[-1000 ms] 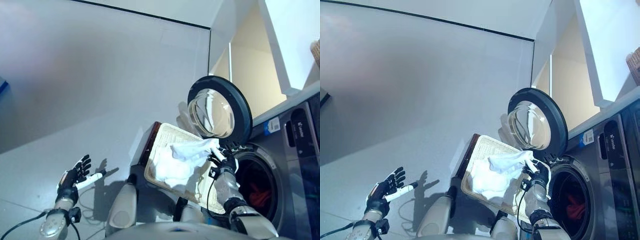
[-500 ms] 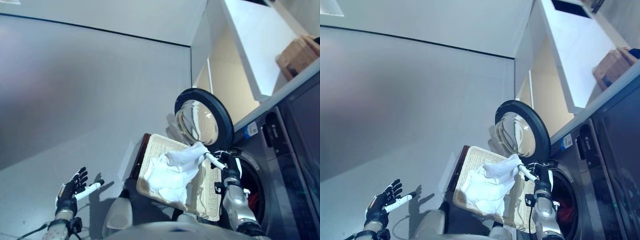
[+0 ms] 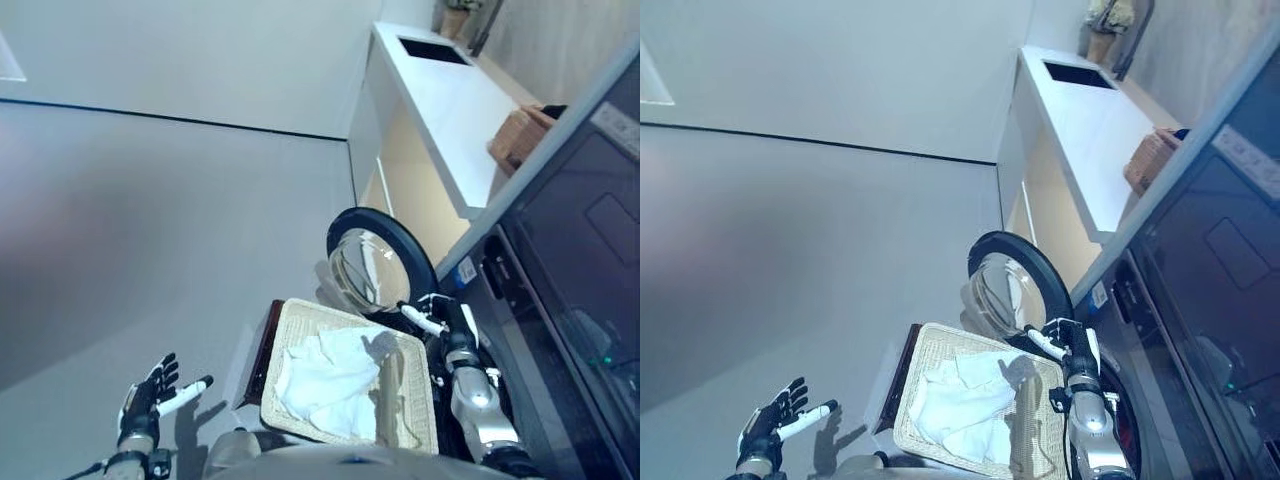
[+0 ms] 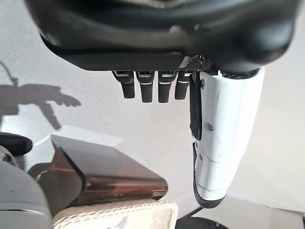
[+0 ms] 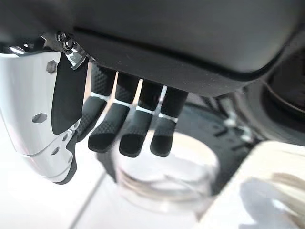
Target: Pick up the clothes and place them into the washing machine
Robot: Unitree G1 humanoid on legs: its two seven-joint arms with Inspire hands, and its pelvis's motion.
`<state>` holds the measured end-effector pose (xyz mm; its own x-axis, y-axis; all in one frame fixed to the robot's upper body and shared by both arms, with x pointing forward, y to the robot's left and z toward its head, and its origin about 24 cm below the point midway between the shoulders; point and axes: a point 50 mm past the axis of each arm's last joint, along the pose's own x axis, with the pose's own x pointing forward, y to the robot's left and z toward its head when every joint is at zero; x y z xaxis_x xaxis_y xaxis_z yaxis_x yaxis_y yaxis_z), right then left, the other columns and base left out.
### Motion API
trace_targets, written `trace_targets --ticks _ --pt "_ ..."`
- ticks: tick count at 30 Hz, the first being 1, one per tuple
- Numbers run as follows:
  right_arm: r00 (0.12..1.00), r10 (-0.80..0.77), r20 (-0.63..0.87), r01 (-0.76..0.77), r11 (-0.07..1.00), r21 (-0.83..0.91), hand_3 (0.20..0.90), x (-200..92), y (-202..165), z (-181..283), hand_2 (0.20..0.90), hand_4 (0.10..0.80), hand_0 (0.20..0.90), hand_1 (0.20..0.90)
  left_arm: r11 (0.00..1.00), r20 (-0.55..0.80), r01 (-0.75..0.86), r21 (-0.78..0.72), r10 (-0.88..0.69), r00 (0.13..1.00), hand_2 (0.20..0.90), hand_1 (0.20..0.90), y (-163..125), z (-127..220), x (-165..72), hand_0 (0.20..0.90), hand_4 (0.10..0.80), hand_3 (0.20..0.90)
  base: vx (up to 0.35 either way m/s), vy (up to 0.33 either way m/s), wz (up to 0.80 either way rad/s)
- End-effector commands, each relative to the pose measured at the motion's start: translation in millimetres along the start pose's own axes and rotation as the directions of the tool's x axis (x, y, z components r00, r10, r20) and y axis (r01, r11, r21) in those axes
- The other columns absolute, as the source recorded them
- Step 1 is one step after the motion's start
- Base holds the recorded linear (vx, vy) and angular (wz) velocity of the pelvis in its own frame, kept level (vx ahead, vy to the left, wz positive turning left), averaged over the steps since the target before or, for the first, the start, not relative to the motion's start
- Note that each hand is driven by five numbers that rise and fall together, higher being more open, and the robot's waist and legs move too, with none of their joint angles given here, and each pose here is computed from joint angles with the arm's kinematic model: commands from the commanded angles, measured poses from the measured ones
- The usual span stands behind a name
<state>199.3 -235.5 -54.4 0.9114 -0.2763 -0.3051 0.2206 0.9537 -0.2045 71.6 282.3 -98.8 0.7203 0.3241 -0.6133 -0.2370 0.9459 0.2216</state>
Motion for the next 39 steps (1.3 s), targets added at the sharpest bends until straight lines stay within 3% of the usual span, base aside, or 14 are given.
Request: trace_targets --ticks 1,6,7,8,12,16,23,27,39 --pt "0.957 0.008 0.290 0.025 0.994 -0.109 0.200 17 -24 63 0.200 0.300 0.200 0.200 1.000 0.163 0.008 0.018 -0.010 0.986 0.900 0.900 -5 28 8 0.900 0.800 0.900 -0.006 0.017 -0.11" --pt "0.976 0.023 0.216 0.029 0.972 -0.232 0.200 17 -27 48 0.200 0.300 0.200 0.200 0.999 0.154 0.029 0.034 -0.034 0.987 0.900 0.900 -8 26 6 0.900 0.800 0.900 -0.009 0.004 -0.05" --pt "0.981 0.016 0.192 0.032 0.969 -0.243 0.749 16 -27 42 0.749 0.692 0.749 0.749 0.999 0.152 0.030 0.034 -0.035 0.988 0.900 0.900 -7 25 5 0.900 0.800 0.900 0.028 -0.014 -0.06" --pt "0.990 0.013 0.140 0.023 0.967 -0.253 0.900 14 -25 30 0.900 0.800 0.900 0.900 0.999 0.149 0.038 0.038 -0.044 0.988 0.900 0.900 -8 24 3 0.900 0.800 0.900 0.038 -0.023 -0.02" --pt "0.998 -0.044 -0.051 0.034 0.983 -0.183 0.900 7 -15 -12 0.900 0.800 0.900 0.900 0.997 0.117 0.052 0.048 -0.058 0.991 0.900 0.900 -9 18 -1 0.900 0.800 0.900 0.024 -0.034 0.02" --pt "0.984 -0.113 -0.138 0.097 0.989 -0.113 0.900 19 -7 -21 0.900 0.800 0.900 0.900 0.996 0.126 0.081 0.035 -0.085 0.988 0.900 0.900 -15 21 1 0.900 0.800 0.900 -0.046 -0.018 0.09" --pt "0.973 -0.203 -0.109 0.198 0.979 -0.055 0.900 66 -4 23 0.900 0.800 0.900 0.900 0.981 0.249 0.193 0.018 -0.191 0.949 0.900 0.900 -39 56 12 0.900 0.800 0.900 -0.185 0.020 0.04" --pt "0.940 -0.322 -0.113 0.320 0.947 -0.040 0.900 89 -24 54 0.900 0.800 0.900 0.900 0.968 0.299 0.248 0.035 -0.246 0.922 0.900 0.900 -49 73 15 0.900 0.800 0.900 -0.167 0.048 0.06" --pt "0.848 -0.515 -0.126 0.499 0.856 -0.137 0.900 104 -78 98 0.900 0.800 0.900 0.900 0.951 0.402 0.304 0.049 -0.298 0.866 0.900 0.900 -59 103 14 0.900 0.800 0.900 -0.060 0.028 0.17"
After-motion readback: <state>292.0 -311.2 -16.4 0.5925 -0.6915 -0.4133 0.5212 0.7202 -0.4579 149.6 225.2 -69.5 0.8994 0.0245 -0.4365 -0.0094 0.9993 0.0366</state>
